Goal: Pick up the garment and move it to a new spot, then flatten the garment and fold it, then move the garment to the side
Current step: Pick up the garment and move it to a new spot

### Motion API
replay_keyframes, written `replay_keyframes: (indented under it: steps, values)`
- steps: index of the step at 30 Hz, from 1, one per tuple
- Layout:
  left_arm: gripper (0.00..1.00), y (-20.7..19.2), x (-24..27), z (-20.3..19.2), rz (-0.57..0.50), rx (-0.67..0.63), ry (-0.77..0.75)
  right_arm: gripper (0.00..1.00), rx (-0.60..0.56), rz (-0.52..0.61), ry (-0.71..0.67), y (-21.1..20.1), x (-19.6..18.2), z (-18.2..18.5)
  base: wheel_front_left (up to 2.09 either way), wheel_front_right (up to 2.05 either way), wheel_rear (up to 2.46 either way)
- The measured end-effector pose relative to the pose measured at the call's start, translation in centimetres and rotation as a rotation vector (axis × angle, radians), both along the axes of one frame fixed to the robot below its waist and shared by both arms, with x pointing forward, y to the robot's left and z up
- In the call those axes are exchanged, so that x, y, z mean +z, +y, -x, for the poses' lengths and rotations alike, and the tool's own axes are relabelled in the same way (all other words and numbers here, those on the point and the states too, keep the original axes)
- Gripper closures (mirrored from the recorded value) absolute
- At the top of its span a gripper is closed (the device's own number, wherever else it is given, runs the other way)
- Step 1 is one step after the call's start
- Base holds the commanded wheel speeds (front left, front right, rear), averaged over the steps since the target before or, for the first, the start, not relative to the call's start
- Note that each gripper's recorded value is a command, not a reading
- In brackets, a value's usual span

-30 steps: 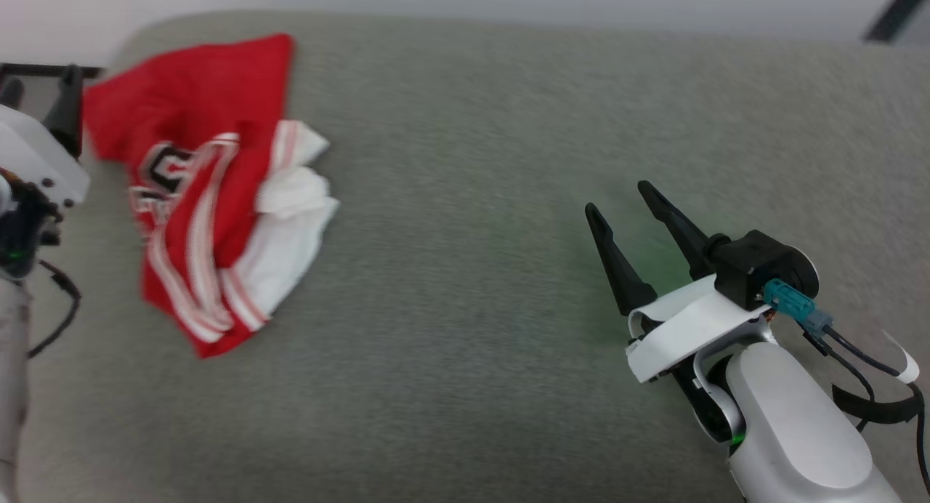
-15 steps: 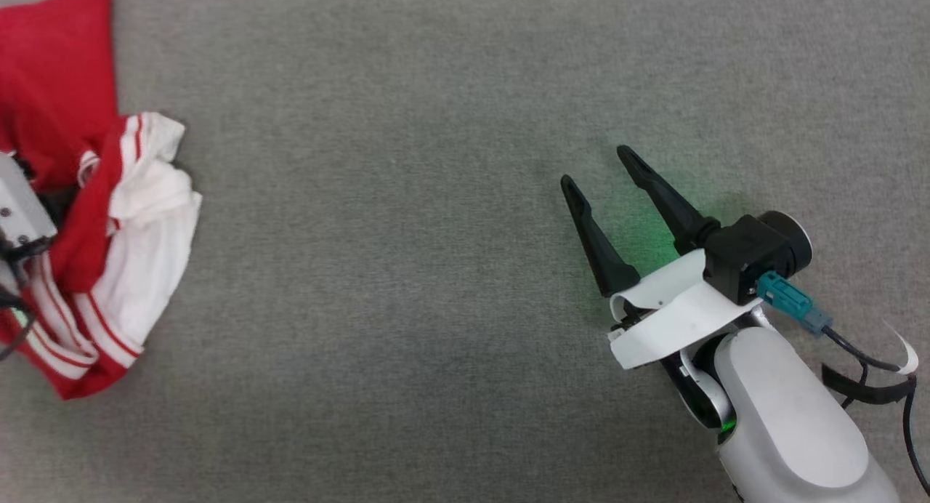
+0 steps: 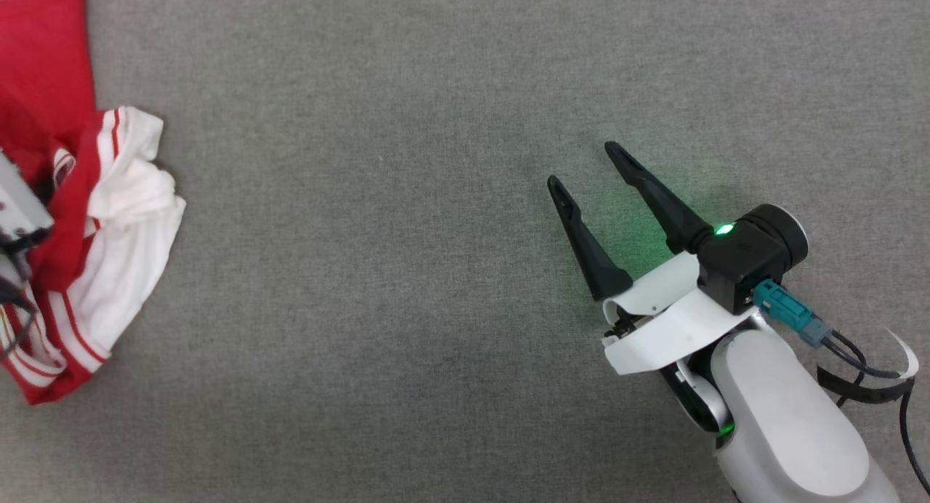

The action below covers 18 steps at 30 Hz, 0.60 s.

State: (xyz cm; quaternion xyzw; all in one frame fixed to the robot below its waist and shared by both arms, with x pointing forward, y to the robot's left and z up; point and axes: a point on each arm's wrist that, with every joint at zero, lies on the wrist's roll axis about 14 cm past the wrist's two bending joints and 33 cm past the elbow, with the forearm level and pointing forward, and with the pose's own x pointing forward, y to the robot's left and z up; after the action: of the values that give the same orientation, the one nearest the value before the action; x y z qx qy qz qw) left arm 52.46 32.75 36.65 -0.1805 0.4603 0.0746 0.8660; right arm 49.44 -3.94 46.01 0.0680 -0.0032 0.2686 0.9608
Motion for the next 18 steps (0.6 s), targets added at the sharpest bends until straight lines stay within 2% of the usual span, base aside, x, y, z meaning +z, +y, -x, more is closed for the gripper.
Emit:
replay_keyframes:
  steps: [7, 18]
  values:
    - [1.00, -0.4, 3.5, -1.1, -0.081, -0.041, -0.215, 0.00, -0.005, -0.023, 0.001, 0.2, 1.1, 1.0, 0.00, 0.00, 0.00]
    - [1.00, -4.7, 14.8, -2.9, -0.107, -0.188, -0.596, 0.00, -0.090, -0.072, -0.006, -1.9, 3.6, 3.1, 0.00, 0.00, 0.00]
